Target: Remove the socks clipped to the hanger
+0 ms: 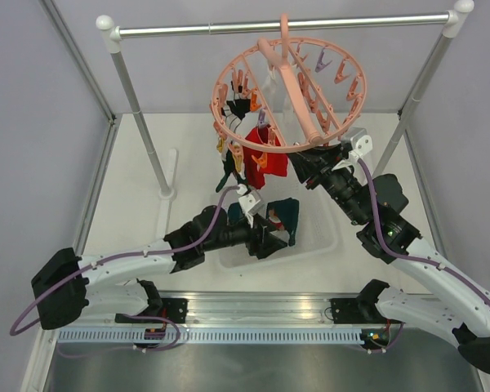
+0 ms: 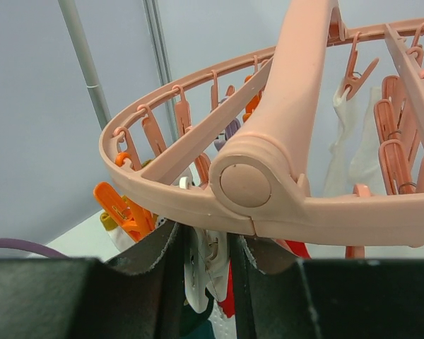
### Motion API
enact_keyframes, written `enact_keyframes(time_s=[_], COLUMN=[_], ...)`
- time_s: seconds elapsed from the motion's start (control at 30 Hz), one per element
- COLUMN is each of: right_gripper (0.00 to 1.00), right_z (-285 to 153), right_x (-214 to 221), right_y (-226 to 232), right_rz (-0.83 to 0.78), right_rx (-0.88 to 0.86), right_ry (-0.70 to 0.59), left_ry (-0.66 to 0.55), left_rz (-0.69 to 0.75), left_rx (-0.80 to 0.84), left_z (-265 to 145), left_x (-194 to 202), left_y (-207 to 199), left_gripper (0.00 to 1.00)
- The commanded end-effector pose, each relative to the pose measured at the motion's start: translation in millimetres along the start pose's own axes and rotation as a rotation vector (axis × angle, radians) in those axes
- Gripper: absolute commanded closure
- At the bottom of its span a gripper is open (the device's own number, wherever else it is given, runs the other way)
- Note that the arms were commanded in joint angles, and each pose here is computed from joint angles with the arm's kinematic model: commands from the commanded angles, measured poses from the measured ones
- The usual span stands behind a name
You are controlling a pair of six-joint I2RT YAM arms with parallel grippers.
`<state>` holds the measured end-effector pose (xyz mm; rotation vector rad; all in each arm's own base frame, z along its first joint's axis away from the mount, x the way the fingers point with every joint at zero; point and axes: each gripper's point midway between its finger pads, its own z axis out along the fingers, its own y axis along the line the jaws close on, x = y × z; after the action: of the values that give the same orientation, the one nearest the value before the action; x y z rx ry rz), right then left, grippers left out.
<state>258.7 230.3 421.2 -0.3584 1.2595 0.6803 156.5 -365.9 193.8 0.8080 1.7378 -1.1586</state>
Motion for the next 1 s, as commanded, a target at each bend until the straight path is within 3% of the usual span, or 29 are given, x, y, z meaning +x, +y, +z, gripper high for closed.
enact_keyframes(time_s=[0.0, 0.1, 0.4, 0.77, 0.97], right_gripper=[0.94, 0.94, 0.94, 0.94, 0.94], right_z=[-1.4, -1.8, -2.4, -3.5, -3.9], right_x=[-28.1, -28.7, -29.8, -29.7, -31.1], right_y=[-2.6, -3.5, -4.5, -6.6, -6.4], right_rz=[-0.011, -0.014, -0.020, -0.024, -0.024], right_rx=[0.017, 0.022, 0.027, 0.036, 0.036], right_ry=[-0.062, -0.062, -0.060, -0.053, -0.054], left_ry=[-0.096, -0.145, -0.319, -0.275, -0.250], left_rz=[0.066, 0.060, -0.033, -0.148, -0.166], left_rx=[0.120, 0.100, -0.264, -0.665, -0.733], left_z=[-19.9, -36.6, -85.0, -102.2, -88.5], left_x=[-27.5, -39.9, -50.0, -21.1, -15.7], left_y=[-29.1, -31.2, 29.1, 97.3, 110.3], left_gripper=[0.31, 0.33, 0.36, 0.37, 0.31])
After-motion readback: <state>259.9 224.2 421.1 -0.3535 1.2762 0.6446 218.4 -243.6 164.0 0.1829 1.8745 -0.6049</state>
